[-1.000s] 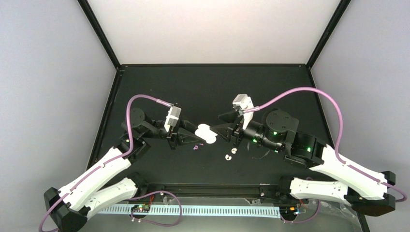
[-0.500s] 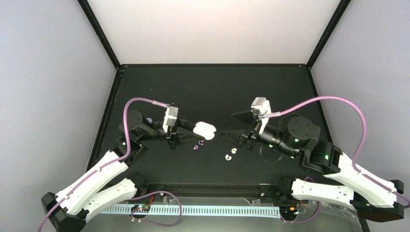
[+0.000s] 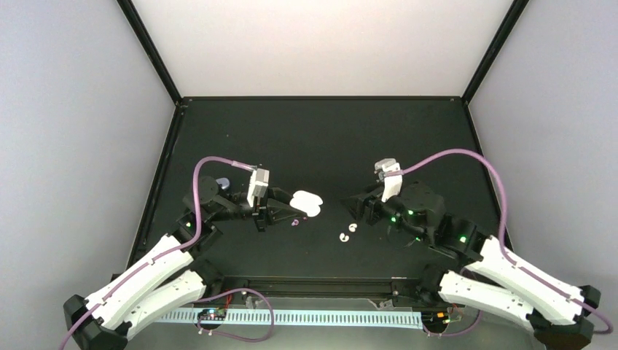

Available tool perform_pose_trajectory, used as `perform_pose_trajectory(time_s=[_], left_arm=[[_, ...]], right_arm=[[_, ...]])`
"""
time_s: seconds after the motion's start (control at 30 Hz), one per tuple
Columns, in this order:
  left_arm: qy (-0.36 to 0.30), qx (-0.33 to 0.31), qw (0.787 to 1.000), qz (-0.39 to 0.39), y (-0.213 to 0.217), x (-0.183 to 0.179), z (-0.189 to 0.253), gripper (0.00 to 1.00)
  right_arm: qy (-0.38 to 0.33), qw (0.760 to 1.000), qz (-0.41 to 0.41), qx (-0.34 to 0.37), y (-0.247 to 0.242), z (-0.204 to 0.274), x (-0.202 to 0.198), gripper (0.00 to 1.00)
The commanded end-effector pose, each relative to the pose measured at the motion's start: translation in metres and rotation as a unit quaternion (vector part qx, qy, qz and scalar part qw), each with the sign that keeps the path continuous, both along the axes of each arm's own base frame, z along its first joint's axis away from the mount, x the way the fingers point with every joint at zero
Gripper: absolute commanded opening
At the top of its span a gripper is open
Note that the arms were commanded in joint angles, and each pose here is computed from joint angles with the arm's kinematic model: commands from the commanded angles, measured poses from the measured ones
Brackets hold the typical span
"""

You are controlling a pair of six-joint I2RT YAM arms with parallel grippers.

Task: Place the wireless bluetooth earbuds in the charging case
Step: Open the charging case, then pick up the earbud from the center of the board.

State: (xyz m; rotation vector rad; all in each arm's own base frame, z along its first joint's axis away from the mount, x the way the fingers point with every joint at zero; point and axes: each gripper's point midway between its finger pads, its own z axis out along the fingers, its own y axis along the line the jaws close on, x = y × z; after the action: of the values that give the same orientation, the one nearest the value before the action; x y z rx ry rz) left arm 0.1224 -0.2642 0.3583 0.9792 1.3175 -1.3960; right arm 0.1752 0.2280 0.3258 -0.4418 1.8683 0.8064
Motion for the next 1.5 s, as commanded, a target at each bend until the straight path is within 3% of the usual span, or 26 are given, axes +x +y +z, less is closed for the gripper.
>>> perform_pose_trajectory(time_s=[0.0,0.2,0.3,0.53,0.7,0.87,1.17,1.47], left_arm=[[0.007,-0.001,1.0,0.008,0.005,-0.003,-0.005,0.02],[-0.025,0.009,1.0,0.009,0.008,-0.007,0.0,0.01],[-0.028,0.013,1.0,0.0,0.006,-0.008,0.0,0.02],[-0.026,0.011,1.0,-0.003,0.006,-0.01,-0.01,0.02],[-0.034,0.014,0.999,0.003,0.008,-0.01,-0.01,0.02],[-0.036,0.016,0.999,0.007,0.008,-0.009,-0.011,0.02],[-0.039,0.016,0.999,0.011,0.007,-0.007,-0.01,0.02],[-0.043,0.019,0.999,0.018,0.009,-0.007,-0.011,0.01]], right_arm=[[0.114,0.99,-0.078,-0.022,-0.025,-0.091,0.019,0.81],[0.19,0.976,-0.062,-0.088,-0.026,-0.18,0.007,0.76],[0.22,0.971,-0.041,-0.086,-0.02,-0.206,-0.005,0.72],[0.186,0.976,0.009,-0.11,-0.001,-0.207,-0.017,0.66],[0.204,0.959,0.064,-0.185,0.014,-0.228,-0.028,0.62],[0.216,0.952,0.087,-0.198,0.025,-0.243,-0.035,0.58],[0.207,0.954,0.03,-0.216,0.027,-0.253,-0.013,0.47],[0.228,0.947,0.005,-0.227,0.02,-0.266,-0.011,0.46]])
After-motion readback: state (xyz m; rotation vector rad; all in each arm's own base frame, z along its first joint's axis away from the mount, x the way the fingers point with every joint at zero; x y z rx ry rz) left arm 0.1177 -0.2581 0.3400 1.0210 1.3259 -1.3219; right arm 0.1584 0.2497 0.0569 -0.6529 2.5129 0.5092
